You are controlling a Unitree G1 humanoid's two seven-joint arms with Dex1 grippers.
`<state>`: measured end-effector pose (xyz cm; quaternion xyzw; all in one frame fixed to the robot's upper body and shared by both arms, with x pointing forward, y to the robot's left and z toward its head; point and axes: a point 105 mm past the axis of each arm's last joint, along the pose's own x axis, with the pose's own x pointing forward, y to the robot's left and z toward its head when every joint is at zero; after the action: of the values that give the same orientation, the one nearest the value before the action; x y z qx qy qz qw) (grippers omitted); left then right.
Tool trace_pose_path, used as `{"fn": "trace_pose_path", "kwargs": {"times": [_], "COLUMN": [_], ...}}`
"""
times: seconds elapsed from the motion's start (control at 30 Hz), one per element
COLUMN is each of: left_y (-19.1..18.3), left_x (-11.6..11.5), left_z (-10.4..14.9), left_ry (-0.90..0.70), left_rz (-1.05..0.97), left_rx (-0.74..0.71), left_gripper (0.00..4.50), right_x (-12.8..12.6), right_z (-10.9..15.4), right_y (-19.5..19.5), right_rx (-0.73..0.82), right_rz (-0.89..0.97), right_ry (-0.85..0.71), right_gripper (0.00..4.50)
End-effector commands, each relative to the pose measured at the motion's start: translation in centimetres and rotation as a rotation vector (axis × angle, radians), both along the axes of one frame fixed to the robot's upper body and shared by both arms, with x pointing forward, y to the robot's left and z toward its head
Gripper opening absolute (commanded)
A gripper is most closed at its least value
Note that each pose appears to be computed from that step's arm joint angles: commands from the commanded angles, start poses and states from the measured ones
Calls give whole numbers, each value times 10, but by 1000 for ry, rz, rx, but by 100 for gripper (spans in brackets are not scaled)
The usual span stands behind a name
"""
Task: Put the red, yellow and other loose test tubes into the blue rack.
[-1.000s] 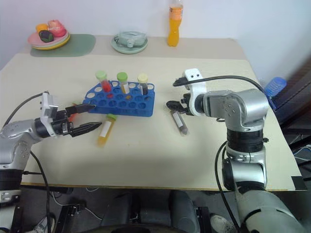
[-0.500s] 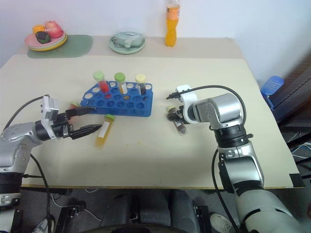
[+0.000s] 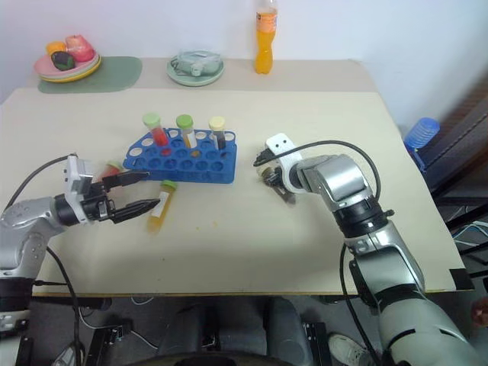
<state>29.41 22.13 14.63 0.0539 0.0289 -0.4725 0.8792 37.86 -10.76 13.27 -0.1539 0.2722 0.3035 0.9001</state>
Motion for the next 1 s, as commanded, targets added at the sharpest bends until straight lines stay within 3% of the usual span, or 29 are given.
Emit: {"fn": "trace_pose_path", "kwargs": {"times": [0.03, 0.2, 0.33, 0.73, 1.0], "left_y": [8, 17, 20, 30, 34], "left_x": [1, 3, 9, 11, 3], "left_z": [13, 8, 9, 24, 26], "left_ry": [-57, -80, -112, -155, -158], "left_rz": [40, 106, 157, 207, 232], "left_rx": [-2, 2, -15, -24, -20], "left_gripper": [450, 450, 450, 450, 450], "right_x": [-10, -40, -40, -12, 4], "right_z": [78, 109, 112, 56, 43], "right_y": [29, 54, 78, 121, 125], "right_rx": [269, 524, 596, 645, 669], "right_rz": [197, 444, 478, 405, 320], "right_ry": [-329, -509, -685, -759, -748], "right_gripper": [84, 84, 84, 84, 84]}}
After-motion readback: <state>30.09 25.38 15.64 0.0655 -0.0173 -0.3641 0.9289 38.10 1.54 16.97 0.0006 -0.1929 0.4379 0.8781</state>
